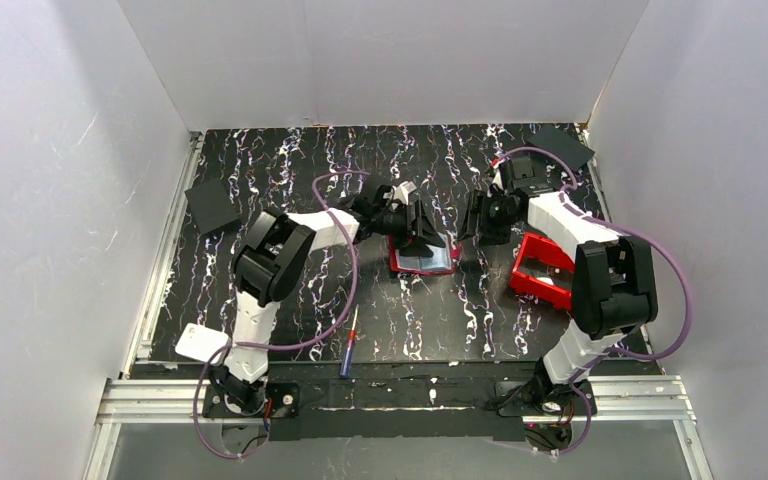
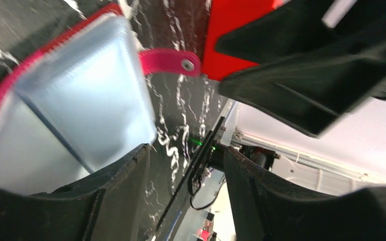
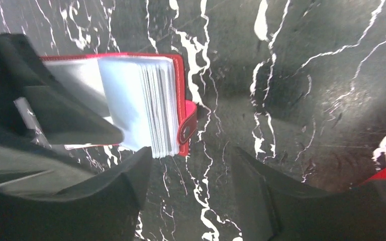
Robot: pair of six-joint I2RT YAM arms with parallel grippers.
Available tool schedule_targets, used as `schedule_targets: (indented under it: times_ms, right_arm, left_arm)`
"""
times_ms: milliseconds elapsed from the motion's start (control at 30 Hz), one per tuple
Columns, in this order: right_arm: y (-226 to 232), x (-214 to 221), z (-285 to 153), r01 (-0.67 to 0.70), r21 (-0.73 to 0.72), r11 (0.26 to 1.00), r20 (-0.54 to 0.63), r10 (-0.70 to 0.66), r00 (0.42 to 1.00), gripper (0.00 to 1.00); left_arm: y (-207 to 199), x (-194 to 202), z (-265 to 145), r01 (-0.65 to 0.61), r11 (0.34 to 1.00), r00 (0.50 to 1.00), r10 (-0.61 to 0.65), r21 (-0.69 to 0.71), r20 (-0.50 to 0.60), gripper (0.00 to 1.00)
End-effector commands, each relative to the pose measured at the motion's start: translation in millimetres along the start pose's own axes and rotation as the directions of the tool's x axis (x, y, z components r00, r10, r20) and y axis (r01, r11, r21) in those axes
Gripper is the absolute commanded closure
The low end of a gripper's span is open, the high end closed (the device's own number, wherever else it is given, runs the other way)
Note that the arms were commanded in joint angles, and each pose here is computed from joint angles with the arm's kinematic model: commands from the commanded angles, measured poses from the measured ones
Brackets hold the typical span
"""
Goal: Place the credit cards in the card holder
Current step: Close the card holder at the center of the board.
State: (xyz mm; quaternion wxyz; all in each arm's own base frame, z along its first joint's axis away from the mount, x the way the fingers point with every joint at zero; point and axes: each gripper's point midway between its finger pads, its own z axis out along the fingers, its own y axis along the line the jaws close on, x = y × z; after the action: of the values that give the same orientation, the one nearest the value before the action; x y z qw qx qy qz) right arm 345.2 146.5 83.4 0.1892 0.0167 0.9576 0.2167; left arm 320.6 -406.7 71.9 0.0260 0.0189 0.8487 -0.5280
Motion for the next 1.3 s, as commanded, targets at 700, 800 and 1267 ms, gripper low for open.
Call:
schedule_targets:
  times_ms: [700, 800, 1267]
  right_arm:
    - [76.2, 5.7, 20.4, 0.111, -0.185, 0.976, 0.029, -0.107, 0.994, 0.71]
    - [74.2, 6.3, 18.6, 0.114, -0.174, 0.978, 0.03, -0.11, 0.993, 0.71]
    - [26.5, 6.4, 11.6, 0.105, 0.071, 0.992, 0.044, -0.108, 0.993, 0.7]
  left_arm:
    - [71.1, -6.3, -95.7, 0.197, 0.97, 0.97, -0.171, -0.141, 0.175, 0.73]
    - [75.6, 1.7, -77.5, 0.189, 0.966, 0.976, -0.165, -0.178, 0.142, 0.77]
    - [3.8, -12.5, -35.8, -0.034, 0.989, 0.994, 0.049, -0.147, 0.097, 0.83]
